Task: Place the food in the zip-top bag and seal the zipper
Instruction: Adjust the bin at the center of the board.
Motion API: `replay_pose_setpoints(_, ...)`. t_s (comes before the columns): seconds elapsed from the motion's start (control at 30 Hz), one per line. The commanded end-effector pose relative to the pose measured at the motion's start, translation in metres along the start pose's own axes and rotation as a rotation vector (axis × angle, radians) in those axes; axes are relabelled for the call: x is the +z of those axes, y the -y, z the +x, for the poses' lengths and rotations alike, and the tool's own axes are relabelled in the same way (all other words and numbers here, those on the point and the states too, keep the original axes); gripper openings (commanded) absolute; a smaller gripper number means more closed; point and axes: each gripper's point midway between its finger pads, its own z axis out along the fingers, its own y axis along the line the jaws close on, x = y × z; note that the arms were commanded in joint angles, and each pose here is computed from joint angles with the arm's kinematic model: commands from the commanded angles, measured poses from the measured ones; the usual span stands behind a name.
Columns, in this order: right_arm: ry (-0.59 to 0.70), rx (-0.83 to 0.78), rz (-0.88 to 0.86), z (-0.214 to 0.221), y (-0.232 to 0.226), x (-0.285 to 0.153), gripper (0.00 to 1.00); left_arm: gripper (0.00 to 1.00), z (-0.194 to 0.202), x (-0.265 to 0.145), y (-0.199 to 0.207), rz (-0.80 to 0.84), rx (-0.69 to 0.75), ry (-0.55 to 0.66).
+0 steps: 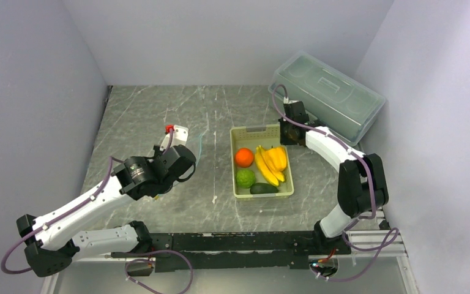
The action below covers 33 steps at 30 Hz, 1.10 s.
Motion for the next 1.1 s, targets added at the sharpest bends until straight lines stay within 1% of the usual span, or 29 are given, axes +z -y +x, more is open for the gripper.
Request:
replay_pose_setpoints(0.0,0.03,-0.051,-0.005,-0.02,0.003,0.001,0.0,0.02,-0.008,0.001,0.006,0.017,-0.018,0.017)
replay_pose_setpoints(0.27,0.021,-0.047,-0.003,-0.02,0.003,0.004,0.02,0.02,-0.007,0.004,0.011,0.021,-0.007,0.005)
replay_pose_setpoints(0.37,0.027,-0.041,-0.034,-0.02,-0.003,0.004,0.0,0.02,-0.007,0.004,0.011,0.02,-0.005,0.005)
replay_pose_setpoints(0.5,0.018,-0.007,-0.081,-0.016,-0.013,0.007,0.0,0.02,-0.007,0.005,0.012,0.019,-0.003,0.003)
replay_pose_setpoints(0.67,0.007,0.029,-0.053,-0.011,-0.009,0.012,0.0,0.02,-0.006,0.005,0.012,0.018,-0.004,0.001)
replay_pose_setpoints(0.77,0.004,0.035,-0.073,-0.011,-0.014,0.011,0.07,0.02,-0.007,0.005,0.012,0.021,-0.006,0.003)
replay_pose_setpoints(0.8,0.007,0.036,-0.067,-0.012,-0.013,0.009,0.12,0.02,-0.007,0.004,0.012,0.023,-0.007,0.003)
replay_pose_setpoints(0.9,0.033,0.037,-0.033,-0.018,-0.007,0.003,0.34,0.02,-0.006,0.004,0.012,0.023,-0.006,0.002)
replay_pose_setpoints(0.93,0.043,0.037,-0.024,-0.021,-0.005,0.0,0.38,0.02,-0.007,0.004,0.012,0.023,-0.008,0.003)
replay_pose_setpoints(1.07,0.07,0.033,-0.009,-0.031,-0.002,-0.015,0.49,0.02,-0.007,0.004,0.012,0.023,-0.007,0.003)
